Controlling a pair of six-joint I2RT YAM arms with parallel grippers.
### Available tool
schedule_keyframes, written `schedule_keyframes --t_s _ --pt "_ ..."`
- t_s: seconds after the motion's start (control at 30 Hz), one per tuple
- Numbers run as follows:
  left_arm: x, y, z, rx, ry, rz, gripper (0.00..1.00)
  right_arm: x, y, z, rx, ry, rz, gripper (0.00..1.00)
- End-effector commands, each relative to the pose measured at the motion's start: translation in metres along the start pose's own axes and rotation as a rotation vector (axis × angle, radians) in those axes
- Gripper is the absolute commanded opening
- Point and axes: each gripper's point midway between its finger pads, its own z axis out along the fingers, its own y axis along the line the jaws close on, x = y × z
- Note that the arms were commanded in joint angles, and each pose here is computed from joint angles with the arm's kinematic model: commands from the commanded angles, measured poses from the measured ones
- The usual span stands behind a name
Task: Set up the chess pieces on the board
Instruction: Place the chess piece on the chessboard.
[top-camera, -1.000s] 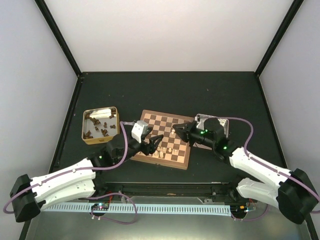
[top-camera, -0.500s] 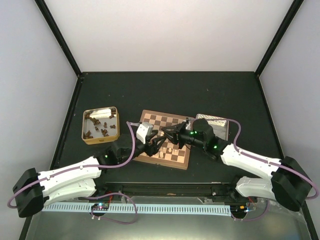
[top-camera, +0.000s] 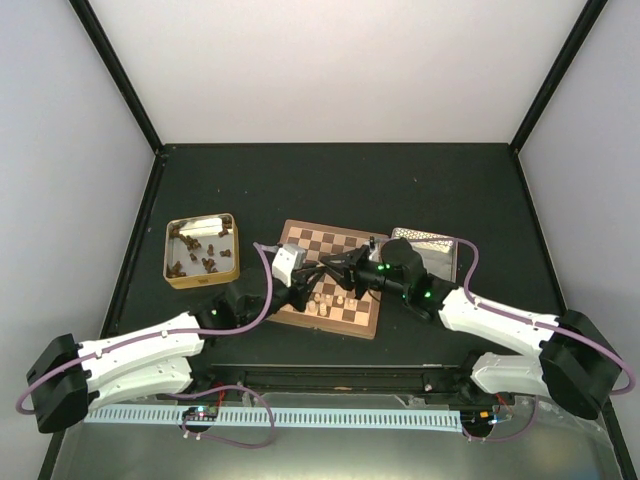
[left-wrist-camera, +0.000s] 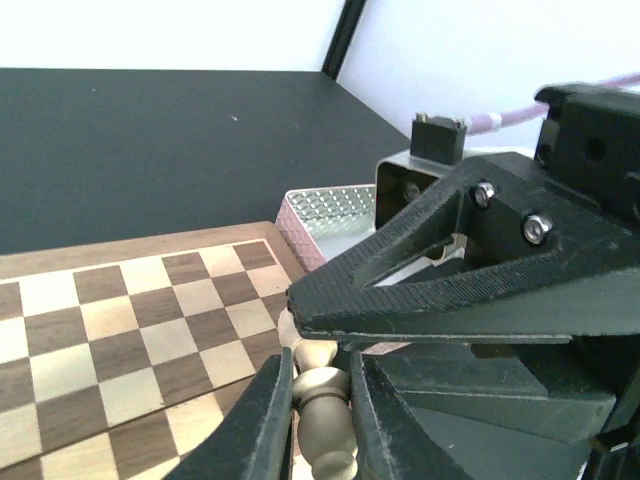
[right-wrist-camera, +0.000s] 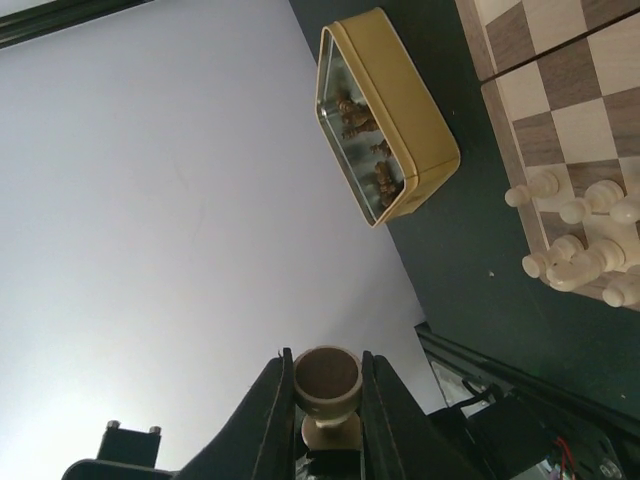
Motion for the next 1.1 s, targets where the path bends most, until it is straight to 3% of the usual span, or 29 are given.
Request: schedule_keyframes --t_s 0.0,0.23,0.57,0.67,0.83,0.93,1.07 --pt "-0.015 0.0 0.002 -0.026 -0.03 0.002 0.07 0.015 0.018 0.0 -0.034 0.042 -0.08 0.18" --pt "-0.018 -0.001 -0.005 -0.023 0.004 0.035 0.02 0.006 0.023 -0.008 -0.011 0.013 -0.376 0.53" --pt "-0.028 -0.041 -0.035 0.259 0.124 0.045 0.02 0.009 0.026 -0.046 0.018 0.026 -0.894 0.59" --pt "-0.028 -0.054 -0.045 0.335 0.187 0.048 0.02 -0.007 0.025 -0.063 0.104 -0.074 -0.986 0.59" --pt "-0.018 -0.07 -0.054 0.425 0.307 0.055 0.02 -0.054 0.019 -0.106 0.334 -0.363 -1.025 0.59" --pt "-0.005 -0.064 -0.048 0.39 0.406 0.053 0.03 -0.082 0.018 -0.138 0.454 -0.563 -1.002 0.6" --pt "0.019 -0.049 -0.033 0.291 0.56 0.037 0.03 -0.097 0.011 -0.167 0.524 -0.695 -0.973 0.6"
